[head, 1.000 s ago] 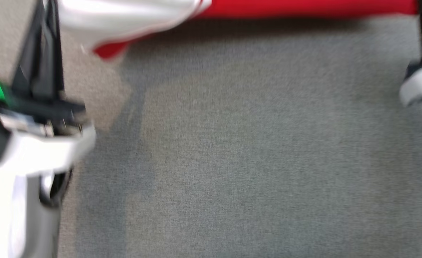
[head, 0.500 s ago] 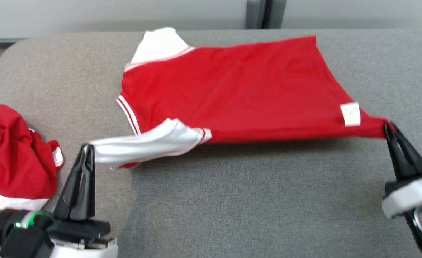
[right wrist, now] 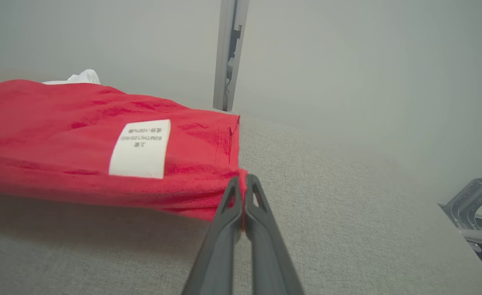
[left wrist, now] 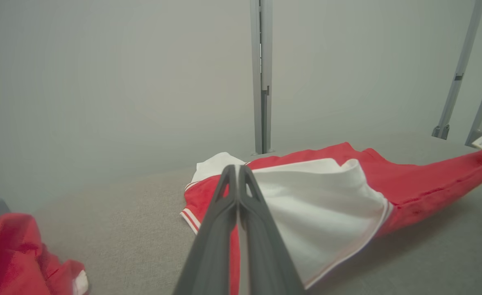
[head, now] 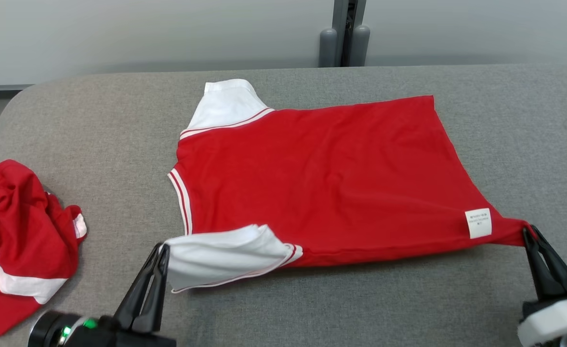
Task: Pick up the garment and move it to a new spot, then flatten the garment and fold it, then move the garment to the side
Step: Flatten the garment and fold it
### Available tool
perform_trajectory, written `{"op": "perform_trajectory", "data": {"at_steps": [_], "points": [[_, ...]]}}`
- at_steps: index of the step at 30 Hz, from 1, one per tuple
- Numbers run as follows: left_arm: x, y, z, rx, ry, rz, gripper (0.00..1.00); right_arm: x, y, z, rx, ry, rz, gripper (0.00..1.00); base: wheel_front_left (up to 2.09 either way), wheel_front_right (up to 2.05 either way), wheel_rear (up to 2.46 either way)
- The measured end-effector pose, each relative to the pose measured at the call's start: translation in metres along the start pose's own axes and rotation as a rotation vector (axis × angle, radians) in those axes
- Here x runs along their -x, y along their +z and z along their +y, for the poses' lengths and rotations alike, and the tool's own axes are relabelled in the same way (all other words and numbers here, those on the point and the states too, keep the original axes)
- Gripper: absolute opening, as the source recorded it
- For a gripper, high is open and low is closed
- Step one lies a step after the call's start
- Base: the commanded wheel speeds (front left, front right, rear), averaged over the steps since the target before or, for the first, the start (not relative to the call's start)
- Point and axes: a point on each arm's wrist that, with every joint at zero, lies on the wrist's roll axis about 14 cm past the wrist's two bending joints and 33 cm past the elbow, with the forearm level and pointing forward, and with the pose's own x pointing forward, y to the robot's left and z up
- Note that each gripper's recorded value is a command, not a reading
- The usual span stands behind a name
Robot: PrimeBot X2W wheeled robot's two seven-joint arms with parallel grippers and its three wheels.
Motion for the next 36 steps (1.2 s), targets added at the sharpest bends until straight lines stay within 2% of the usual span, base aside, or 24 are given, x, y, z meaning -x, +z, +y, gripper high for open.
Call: {"op": "perform_trajectory", "data": {"at_steps": [6,12,20,28,29,30,31,36], "points": [[-0.034,-0.002,-0.005,-0.047,-0.052,-0.019,0.0,-0.026,-0.006,0.008,-0.001,0.029,0.024,0.0,0.0,0.0,0.0],[-0.06,-0.013,0.009,-0.078,-0.018,-0.003,0.0,-0.058,-0.01,0.01,0.01,0.051,0.045,0.0,0.0,0.0,0.0],[-0.092,-0.048,0.011,-0.128,-0.069,0.094,0.0,-0.096,-0.02,0.014,0.048,0.096,0.091,0.0,0.0,0.0,0.0],[-0.114,-0.083,0.012,-0.142,-0.106,0.198,0.0,-0.114,-0.045,0.02,0.06,0.13,0.175,0.02,0.0,0.0,0.0],[-0.114,-0.086,0.012,-0.136,-0.104,0.207,0.24,-0.115,-0.046,0.02,0.061,0.13,0.176,0.33,0.0,0.0,0.0],[-0.114,-0.089,0.013,-0.133,-0.104,0.216,0.55,-0.115,-0.046,0.02,0.061,0.131,0.178,1.0,0.0,0.0,0.0],[-0.115,-0.09,0.013,-0.126,-0.098,0.219,1.0,-0.115,-0.045,0.019,0.059,0.127,0.174,1.0,0.0,0.0,0.0],[-0.11,-0.09,0.028,-0.044,0.006,0.218,1.0,-0.116,-0.022,0.013,0.037,0.097,0.101,1.0,0.0,0.0,0.0]]}}
